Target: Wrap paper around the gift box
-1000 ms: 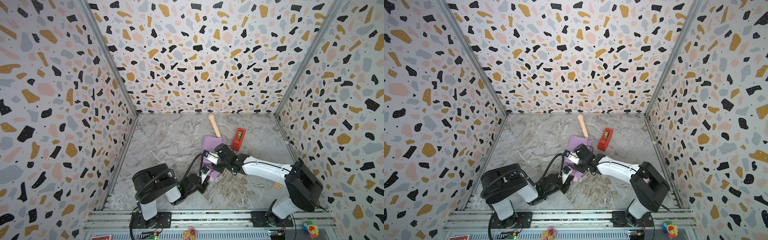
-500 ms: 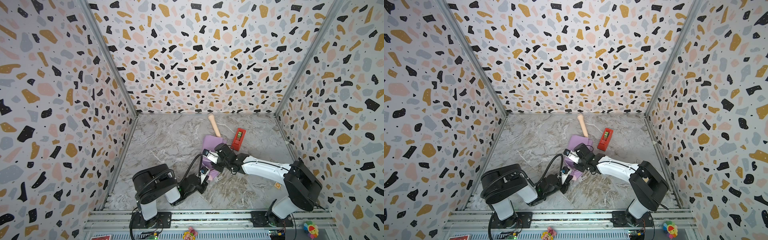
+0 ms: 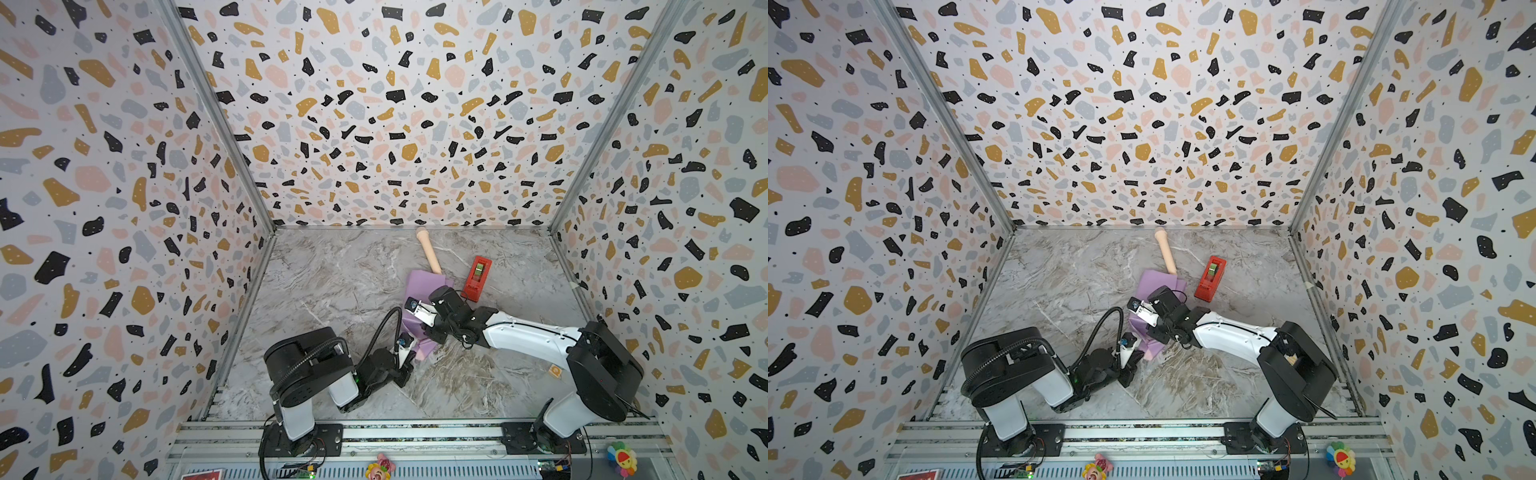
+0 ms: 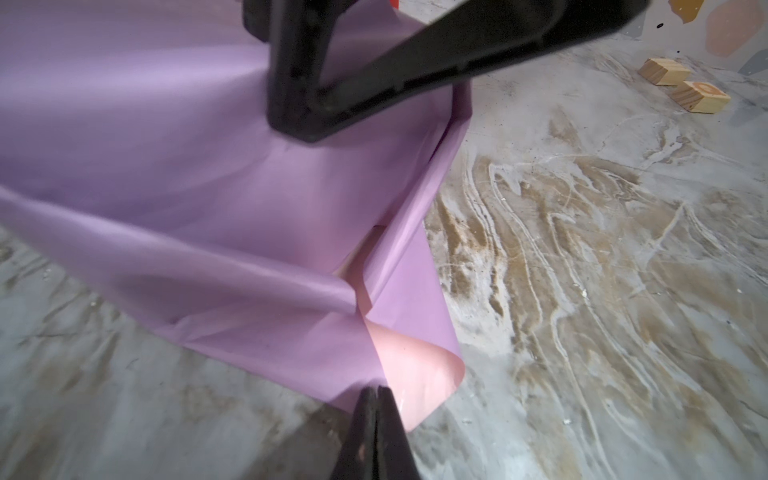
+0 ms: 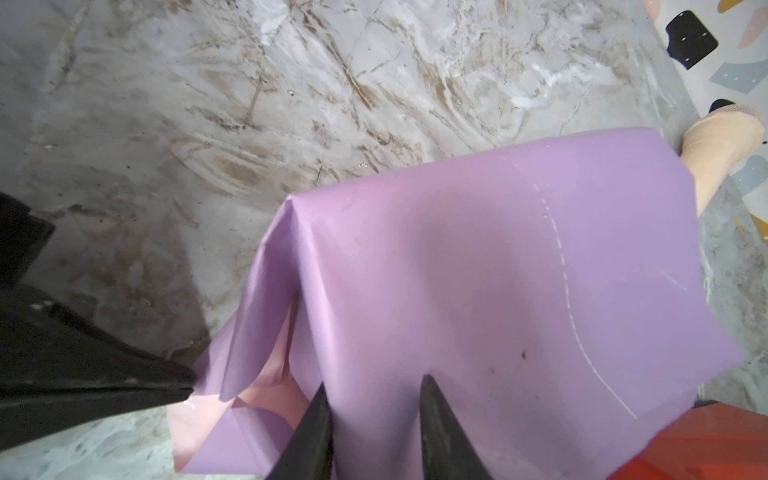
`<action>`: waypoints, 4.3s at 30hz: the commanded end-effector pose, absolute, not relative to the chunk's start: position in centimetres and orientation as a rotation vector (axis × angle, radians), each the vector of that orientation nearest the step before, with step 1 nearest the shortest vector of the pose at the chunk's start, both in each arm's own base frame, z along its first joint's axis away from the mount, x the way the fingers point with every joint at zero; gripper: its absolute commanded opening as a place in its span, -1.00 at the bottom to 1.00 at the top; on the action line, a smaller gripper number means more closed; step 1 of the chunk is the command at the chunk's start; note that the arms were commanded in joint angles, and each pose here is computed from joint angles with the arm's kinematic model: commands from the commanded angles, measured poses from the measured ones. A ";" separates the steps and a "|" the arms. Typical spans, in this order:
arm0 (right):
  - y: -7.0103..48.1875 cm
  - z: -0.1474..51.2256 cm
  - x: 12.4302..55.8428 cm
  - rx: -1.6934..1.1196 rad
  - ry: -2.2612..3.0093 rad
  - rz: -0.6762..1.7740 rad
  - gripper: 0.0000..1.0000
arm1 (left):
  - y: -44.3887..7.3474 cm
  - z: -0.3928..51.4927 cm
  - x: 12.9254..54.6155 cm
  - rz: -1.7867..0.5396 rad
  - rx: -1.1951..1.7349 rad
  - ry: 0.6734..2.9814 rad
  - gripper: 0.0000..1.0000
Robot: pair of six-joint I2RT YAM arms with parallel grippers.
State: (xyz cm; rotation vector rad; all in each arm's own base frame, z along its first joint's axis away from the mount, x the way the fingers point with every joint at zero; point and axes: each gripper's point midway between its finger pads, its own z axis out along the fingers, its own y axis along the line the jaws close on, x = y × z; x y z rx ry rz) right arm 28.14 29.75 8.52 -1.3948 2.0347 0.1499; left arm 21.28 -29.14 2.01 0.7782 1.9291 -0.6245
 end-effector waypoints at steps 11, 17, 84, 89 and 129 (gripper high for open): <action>24.5 1.6 24.6 -1.506 2.336 0.045 -0.35 | -28.6 3.0 24.4 -0.604 0.648 1.945 -1.00; 24.4 1.8 24.7 -1.503 2.336 0.041 -0.35 | -28.4 2.3 25.8 -0.570 0.626 1.978 -1.00; 18.1 11.7 32.8 -0.223 2.393 0.755 0.56 | -26.3 11.4 31.3 -0.783 0.049 2.227 0.47; 17.2 9.9 26.7 -0.184 2.460 0.815 0.51 | -24.9 12.6 30.2 -0.713 0.122 2.217 0.45; 24.0 2.1 20.0 0.074 2.616 0.963 -0.67 | -26.7 9.6 22.6 -0.829 0.418 2.194 0.32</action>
